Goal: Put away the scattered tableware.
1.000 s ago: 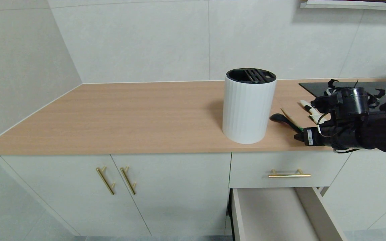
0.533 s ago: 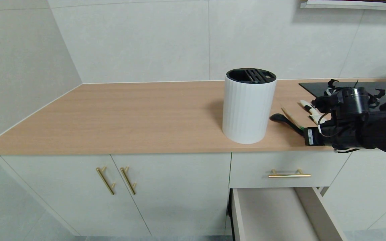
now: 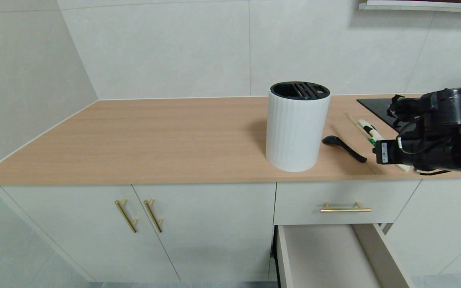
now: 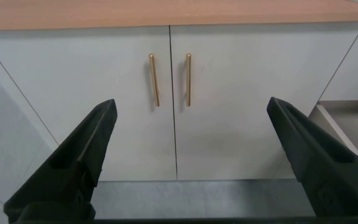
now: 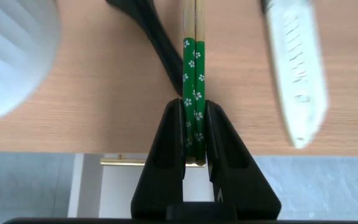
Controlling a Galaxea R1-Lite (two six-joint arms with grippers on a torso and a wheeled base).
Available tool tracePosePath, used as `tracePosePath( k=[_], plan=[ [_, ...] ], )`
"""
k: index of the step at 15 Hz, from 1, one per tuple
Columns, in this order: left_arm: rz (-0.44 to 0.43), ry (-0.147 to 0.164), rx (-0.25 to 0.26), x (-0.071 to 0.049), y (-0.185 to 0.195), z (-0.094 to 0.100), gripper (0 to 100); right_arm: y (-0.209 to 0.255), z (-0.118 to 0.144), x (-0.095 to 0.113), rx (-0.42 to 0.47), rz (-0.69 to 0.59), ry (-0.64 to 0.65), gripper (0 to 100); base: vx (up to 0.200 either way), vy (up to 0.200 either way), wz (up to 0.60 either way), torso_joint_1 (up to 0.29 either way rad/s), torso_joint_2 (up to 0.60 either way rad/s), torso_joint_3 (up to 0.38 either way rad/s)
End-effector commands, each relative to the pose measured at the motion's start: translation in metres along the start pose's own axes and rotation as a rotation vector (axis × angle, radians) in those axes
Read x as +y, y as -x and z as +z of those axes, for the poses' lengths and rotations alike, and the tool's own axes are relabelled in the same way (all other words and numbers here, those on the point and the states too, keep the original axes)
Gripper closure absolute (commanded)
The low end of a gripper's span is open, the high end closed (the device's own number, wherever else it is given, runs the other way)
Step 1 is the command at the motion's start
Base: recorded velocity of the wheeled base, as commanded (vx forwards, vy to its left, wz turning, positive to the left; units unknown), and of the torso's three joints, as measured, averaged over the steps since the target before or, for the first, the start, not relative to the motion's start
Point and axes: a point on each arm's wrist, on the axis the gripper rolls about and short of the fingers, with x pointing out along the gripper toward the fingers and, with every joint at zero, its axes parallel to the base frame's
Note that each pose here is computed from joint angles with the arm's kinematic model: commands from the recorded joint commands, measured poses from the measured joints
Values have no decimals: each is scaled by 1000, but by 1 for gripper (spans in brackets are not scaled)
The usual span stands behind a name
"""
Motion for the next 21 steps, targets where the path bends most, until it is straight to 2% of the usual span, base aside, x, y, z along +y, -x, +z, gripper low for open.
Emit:
tracePosePath(
  k=[1,3,5,6,9,13,21],
  plan=[
    [1,0,0,0,0,0,0,41,11,-6,-59,7,-7,100,0,0,0,0,0,0],
    [0,0,0,0,0,0,0,67,13,-10,-40,23,-2,100,0,0,0,0,0,0],
    [0,0,0,0,0,0,0,107,14,-13,-59,181,6,100,0,0,0,0,0,0],
    [0,0,0,0,0,0,0,120,13,-15,-44,208,10,100,0,0,0,0,0,0],
    [1,0,0,0,0,0,0,145,4,-19,7,210,96,100,0,0,0,0,0,0],
    [1,0,0,0,0,0,0,158,-5,-19,67,230,171,100,0,0,0,0,0,0],
    [1,0,0,0,0,0,0,169,-27,11,220,400,316,100,0,0,0,0,0,0]
  ],
)
